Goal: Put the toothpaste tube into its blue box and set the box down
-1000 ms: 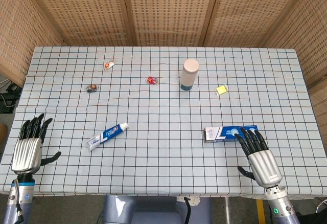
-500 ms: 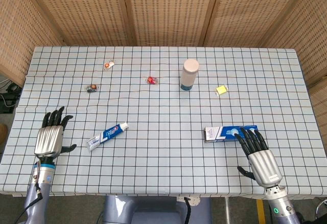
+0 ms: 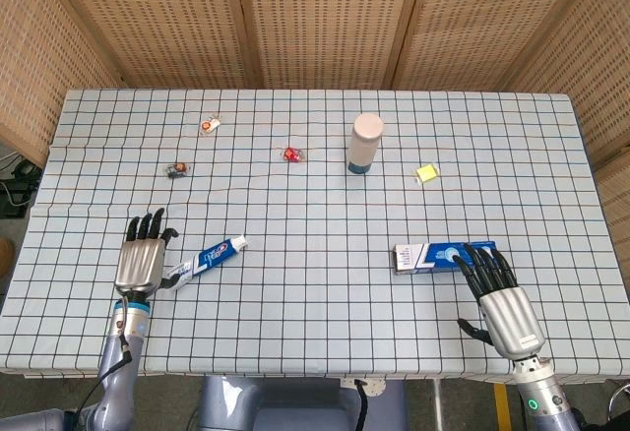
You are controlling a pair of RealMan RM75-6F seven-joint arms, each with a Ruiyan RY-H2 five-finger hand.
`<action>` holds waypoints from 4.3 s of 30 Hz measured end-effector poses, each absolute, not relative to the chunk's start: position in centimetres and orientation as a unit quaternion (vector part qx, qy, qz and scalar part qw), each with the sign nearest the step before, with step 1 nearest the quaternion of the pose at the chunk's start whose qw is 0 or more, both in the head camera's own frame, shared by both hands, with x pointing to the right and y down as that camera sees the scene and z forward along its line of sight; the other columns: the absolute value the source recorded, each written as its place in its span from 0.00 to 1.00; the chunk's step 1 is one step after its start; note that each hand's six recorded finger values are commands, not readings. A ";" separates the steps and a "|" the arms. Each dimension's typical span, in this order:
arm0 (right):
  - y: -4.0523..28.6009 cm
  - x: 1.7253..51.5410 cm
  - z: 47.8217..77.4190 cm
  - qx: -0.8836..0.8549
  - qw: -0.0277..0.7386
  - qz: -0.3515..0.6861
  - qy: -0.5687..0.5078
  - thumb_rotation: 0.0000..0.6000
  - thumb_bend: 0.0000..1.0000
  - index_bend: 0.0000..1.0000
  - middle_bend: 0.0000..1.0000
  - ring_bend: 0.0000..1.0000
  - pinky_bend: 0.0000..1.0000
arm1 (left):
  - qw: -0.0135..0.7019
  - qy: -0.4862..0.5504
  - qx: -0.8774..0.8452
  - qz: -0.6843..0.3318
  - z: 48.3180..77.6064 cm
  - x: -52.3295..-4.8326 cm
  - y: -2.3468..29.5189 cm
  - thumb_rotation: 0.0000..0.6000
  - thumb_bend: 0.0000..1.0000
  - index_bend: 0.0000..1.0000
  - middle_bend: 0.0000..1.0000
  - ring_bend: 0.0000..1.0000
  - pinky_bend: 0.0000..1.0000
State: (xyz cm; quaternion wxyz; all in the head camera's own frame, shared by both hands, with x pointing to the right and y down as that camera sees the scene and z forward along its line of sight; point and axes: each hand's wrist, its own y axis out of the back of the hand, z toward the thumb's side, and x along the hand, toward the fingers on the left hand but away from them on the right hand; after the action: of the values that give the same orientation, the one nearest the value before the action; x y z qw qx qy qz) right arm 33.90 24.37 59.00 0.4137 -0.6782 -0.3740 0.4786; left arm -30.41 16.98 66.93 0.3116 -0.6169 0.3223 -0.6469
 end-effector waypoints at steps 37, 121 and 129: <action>24.6 33.5 58.9 -0.690 0.408 0.463 -0.379 1.00 0.12 0.09 0.00 0.00 0.00 | 0.276 0.301 -0.597 -0.690 71.1 -28.0 18.3 1.00 0.21 0.34 0.00 0.00 0.00; 15.0 34.0 70.3 -0.650 0.313 0.620 -0.309 1.00 0.15 0.31 0.09 0.06 0.12 | 0.429 0.376 -0.707 -0.418 59.8 -31.7 9.1 1.00 0.63 0.89 0.55 0.54 0.51; 15.3 34.8 71.6 -0.646 0.302 0.627 -0.312 1.00 0.18 0.51 0.32 0.32 0.32 | 0.430 0.395 -0.711 -0.393 60.4 -31.3 9.2 1.00 0.64 0.89 0.55 0.54 0.51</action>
State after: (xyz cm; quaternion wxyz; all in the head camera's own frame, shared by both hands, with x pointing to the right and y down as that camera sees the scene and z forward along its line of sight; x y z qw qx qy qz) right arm 34.84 15.31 71.60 0.3023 -0.6465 -0.3123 0.6271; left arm -31.28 9.18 60.39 0.4297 -0.7106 0.3948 -0.3931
